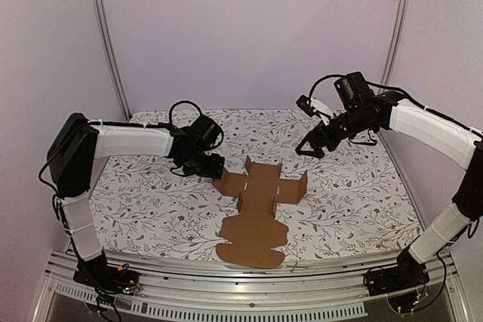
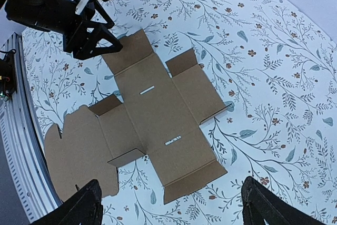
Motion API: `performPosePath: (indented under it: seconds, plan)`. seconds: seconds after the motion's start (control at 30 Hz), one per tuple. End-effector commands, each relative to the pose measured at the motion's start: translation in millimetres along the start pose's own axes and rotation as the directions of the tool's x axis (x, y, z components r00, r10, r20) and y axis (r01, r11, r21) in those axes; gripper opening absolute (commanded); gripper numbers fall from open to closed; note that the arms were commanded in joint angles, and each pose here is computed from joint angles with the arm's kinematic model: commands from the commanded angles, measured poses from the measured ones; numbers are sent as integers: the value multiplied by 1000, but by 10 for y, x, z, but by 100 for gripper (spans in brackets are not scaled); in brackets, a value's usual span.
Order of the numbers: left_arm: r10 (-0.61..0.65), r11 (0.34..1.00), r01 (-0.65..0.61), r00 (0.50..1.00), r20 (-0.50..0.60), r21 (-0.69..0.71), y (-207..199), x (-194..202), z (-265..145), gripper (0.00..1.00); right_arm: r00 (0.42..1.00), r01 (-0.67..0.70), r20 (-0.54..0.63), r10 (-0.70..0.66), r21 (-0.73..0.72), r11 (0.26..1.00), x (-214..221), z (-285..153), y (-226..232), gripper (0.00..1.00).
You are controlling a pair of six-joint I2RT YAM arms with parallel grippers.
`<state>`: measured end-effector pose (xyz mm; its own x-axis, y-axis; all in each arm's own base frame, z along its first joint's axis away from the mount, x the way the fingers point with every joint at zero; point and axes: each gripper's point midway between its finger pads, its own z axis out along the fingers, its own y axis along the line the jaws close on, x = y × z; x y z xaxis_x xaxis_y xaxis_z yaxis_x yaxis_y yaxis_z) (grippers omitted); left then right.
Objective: Fold the paper box
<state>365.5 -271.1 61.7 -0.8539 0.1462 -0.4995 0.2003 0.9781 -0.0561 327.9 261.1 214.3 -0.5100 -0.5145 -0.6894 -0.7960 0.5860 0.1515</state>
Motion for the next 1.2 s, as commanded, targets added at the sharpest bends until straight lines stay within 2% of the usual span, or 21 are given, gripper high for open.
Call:
performPosePath:
  seconds: [0.0,0.2,0.33,0.47,0.63,0.8,0.9,1.17]
  plan:
    - [-16,1000,16,999,-42,5,-58,-27,111,63,998,-17,-69,16,-10,1000,209,115,-22,90]
    - [5,999,-1,995,-103,37,-160,71,297,24,995,-23,-100,24,13,1000,274,207,-94,90]
    - [45,997,-39,995,-91,62,-224,74,286,8,990,-20,-138,20,2,1000,325,283,-117,88]
    - [204,971,-209,977,55,114,-422,-43,55,3,979,-4,-205,-1,-21,1000,329,359,-144,87]
    - [350,907,-394,902,251,150,-714,-125,-379,1,963,-4,-271,-1,-19,1000,259,479,-254,87]
    - [347,890,-427,864,366,163,-809,-185,-662,0,956,-27,-294,22,-14,1000,171,580,-328,86]
    - [330,885,-432,845,420,175,-834,-206,-786,0,935,-71,-352,48,-53,996,278,676,-286,85]
    - [303,880,-438,816,492,184,-879,-229,-917,0,914,-121,-400,65,-116,986,425,769,-189,82]
